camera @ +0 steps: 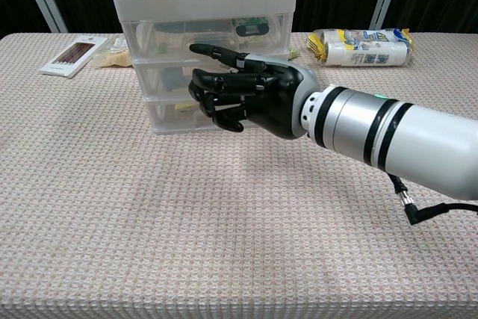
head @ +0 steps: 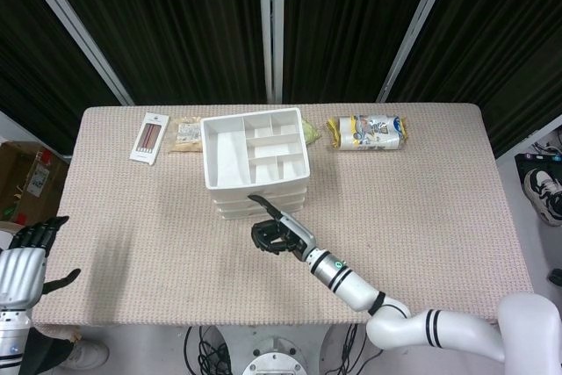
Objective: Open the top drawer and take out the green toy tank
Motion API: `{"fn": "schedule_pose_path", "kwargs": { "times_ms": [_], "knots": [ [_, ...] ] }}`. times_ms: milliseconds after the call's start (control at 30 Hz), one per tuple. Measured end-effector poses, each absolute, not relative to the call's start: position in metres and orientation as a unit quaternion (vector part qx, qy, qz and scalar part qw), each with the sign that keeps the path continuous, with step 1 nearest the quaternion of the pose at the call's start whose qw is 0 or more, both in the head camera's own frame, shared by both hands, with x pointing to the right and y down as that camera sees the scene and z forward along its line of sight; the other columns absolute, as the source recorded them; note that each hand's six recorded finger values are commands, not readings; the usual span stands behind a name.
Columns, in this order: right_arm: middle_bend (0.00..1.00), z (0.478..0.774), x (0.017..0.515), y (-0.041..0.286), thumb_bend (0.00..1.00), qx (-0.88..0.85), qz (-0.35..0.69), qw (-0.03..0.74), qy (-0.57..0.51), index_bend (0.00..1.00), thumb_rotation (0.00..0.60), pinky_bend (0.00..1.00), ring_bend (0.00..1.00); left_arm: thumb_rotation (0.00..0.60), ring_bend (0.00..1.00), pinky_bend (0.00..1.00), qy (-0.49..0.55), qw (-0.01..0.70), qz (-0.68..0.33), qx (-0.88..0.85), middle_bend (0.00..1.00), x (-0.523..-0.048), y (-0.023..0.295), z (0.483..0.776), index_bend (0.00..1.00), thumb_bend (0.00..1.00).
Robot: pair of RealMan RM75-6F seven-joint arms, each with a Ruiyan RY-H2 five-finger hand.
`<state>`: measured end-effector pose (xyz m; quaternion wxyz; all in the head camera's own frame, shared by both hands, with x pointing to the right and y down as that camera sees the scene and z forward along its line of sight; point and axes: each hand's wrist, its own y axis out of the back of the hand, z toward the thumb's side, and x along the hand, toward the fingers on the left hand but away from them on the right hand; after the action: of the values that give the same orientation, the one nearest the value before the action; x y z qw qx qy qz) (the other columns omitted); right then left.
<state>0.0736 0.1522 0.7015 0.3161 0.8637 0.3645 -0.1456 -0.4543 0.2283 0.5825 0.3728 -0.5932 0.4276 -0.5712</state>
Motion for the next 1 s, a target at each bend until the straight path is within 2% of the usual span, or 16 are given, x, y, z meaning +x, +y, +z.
{"fn": "schedule_pose_path", "kwargs": {
  "times_ms": [200,333,600,1000],
  "knots": [
    [0.65,0.705,0.067,0.149,0.5,0.864,-0.147,0.314,0.366,0.0,0.6,0.86,0.67,0.6,0.18,0.21,0.429,0.369,-0.573,-0.593,0.18,-0.456,0.23,0.584,0.17,0.06],
    [0.66,0.708,0.064,0.146,0.54,0.862,-0.15,0.313,0.369,0.09,0.6,0.86,0.67,0.6,0.18,0.21,0.43,0.369,-0.573,-0.592,0.18,-0.456,0.23,0.584,0.17,0.06],
    [0.67,0.71,0.063,0.143,0.57,0.861,-0.151,0.311,0.374,0.18,0.6,0.86,0.67,0.6,0.18,0.21,0.428,0.368,-0.574,-0.593,0.18,-0.455,0.23,0.585,0.17,0.06],
    [0.66,0.704,0.07,0.161,0.58,0.867,-0.148,0.304,0.366,0.2,0.6,0.86,0.67,0.6,0.18,0.21,0.427,0.366,-0.573,-0.596,0.18,-0.454,0.232,0.587,0.17,0.06]
  ]
}}
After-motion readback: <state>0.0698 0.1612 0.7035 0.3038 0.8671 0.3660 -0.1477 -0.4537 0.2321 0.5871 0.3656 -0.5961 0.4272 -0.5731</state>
